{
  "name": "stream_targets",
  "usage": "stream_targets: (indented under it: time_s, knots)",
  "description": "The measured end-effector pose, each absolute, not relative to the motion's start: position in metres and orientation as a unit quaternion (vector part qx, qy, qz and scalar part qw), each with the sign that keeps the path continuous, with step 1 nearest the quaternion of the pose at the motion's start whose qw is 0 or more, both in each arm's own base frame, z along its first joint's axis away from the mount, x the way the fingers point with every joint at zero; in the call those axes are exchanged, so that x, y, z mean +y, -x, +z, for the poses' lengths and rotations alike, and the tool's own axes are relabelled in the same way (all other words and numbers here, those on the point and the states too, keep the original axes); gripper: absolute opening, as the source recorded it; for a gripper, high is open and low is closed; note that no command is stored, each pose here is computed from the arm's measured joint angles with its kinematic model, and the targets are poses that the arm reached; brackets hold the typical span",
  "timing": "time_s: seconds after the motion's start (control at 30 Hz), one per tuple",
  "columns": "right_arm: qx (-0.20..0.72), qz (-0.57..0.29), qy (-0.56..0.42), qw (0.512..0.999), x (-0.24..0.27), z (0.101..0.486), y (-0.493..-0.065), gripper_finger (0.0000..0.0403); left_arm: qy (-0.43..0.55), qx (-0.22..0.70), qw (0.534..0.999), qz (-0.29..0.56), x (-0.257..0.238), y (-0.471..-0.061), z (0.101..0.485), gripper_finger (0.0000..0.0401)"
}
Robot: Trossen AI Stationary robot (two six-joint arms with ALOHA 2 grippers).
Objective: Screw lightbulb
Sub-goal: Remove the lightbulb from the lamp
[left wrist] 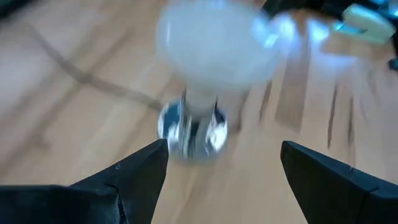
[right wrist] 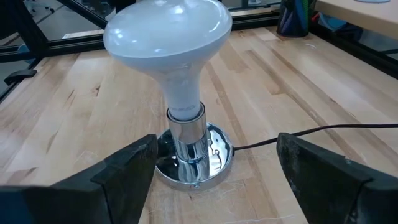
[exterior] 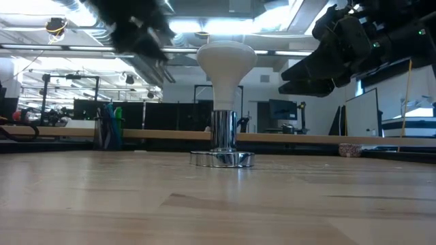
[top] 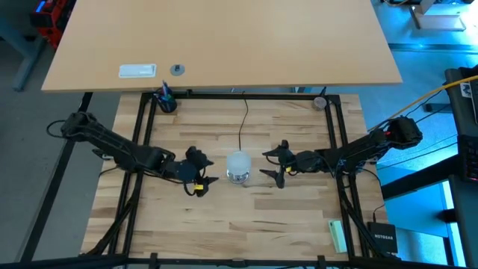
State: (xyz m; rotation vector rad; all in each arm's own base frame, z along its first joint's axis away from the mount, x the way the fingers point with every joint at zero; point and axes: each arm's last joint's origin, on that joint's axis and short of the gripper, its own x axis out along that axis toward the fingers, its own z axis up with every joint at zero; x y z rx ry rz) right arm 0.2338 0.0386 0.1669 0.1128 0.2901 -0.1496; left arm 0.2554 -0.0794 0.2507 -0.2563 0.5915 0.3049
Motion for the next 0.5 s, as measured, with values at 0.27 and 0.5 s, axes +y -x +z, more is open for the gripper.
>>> stream_targets:
  time_s: [0.27,0.5]
  knots:
    - [0.145,-0.074,-0.055,0.985,0.039,0.167,-0.234,0.0331,0.150,0.343,0.910,0.177,-0.080,-0.239,0.215,0.0300]
    - [0.147,-0.076,-0.046,0.985,0.038,0.166,-0.234,0.0331,0.221,0.326,0.892,0.222,-0.073,-0.237,0.204,0.0300]
